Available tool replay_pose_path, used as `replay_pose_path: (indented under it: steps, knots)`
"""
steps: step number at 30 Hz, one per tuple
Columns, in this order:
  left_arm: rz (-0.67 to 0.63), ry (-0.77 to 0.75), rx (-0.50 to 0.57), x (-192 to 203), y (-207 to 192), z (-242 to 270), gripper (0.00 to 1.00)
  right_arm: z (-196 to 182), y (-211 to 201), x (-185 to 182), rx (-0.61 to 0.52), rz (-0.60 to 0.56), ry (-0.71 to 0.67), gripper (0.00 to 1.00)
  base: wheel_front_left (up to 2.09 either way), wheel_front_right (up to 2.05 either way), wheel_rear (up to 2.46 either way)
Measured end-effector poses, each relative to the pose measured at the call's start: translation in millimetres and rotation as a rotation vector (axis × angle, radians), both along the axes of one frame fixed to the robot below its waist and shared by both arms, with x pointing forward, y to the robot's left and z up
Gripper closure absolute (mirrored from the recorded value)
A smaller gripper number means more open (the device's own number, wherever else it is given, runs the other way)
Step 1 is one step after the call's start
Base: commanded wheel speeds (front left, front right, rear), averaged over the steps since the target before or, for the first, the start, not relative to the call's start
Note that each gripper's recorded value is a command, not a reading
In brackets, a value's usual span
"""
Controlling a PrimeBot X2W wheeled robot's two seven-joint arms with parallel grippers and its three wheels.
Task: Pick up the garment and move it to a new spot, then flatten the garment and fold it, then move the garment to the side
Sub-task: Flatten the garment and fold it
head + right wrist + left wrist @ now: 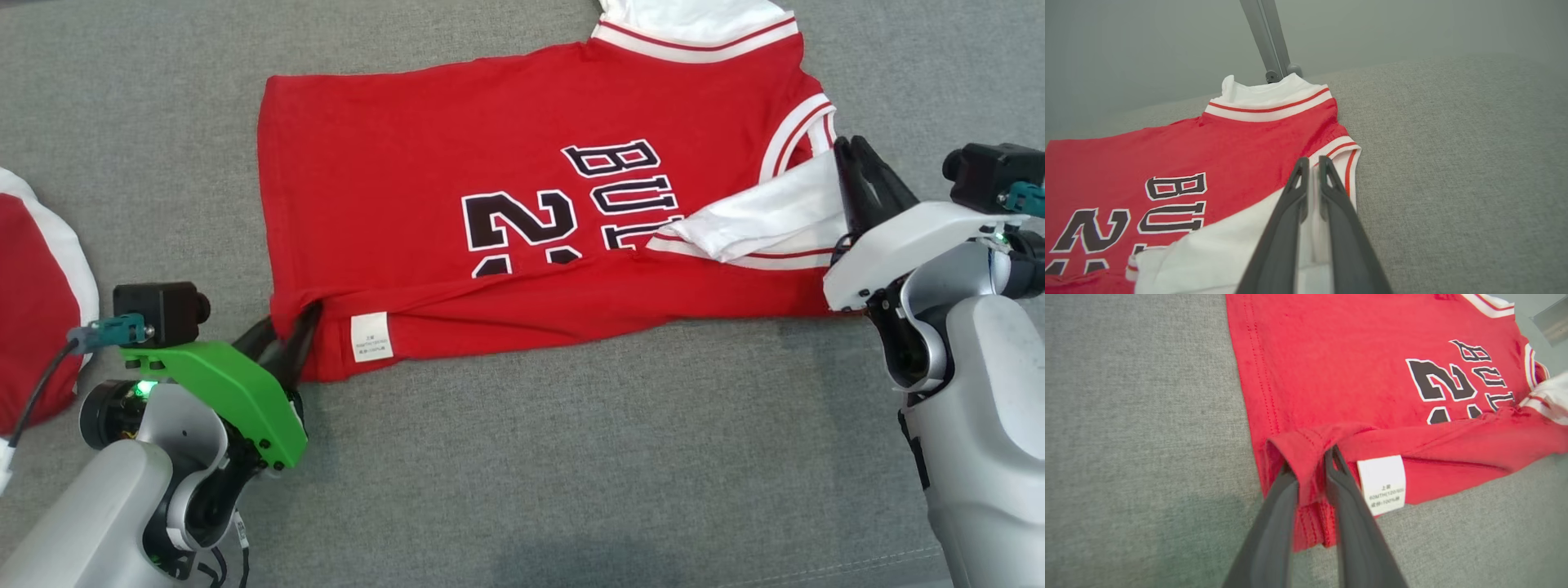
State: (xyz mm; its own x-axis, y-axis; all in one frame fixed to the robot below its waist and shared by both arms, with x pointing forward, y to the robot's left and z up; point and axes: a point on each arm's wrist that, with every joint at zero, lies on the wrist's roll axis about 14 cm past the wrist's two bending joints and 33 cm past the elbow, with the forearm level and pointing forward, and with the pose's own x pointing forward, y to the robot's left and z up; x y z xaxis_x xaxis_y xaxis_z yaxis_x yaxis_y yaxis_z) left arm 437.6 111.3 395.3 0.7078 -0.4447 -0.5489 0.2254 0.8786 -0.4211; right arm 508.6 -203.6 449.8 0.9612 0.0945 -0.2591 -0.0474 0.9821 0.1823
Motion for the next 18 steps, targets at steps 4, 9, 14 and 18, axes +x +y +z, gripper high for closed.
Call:
replay_pose_path:
  steps: [4, 9, 14, 18]
  knots:
    - [0.041, -0.043, 0.012, 6.2, 14.6, 2.1, 0.0, 5.6, 4.9, 6.3, -0.005, 0.004, -0.045, 0.0, 0.0, 0.0, 0.0]
    - [0.091, -0.061, 0.016, -14.4, 35.9, 7.7, 0.0, 7.5, -4.0, -19.9, -0.063, 0.024, -0.016, 0.0, 0.0, 0.0, 0.0]
    - [0.076, 0.004, 0.015, -37.7, 36.4, -1.8, 0.0, -14.4, -21.1, -60.0, -0.135, 0.028, 0.167, 0.0, 0.0, 0.0, 0.0]
    - [0.066, 0.033, -0.01, -35.9, 29.3, -8.2, 0.0, -27.1, -35.8, -74.1, -0.165, -0.007, 0.265, 0.0, 0.0, 0.0, 0.0]
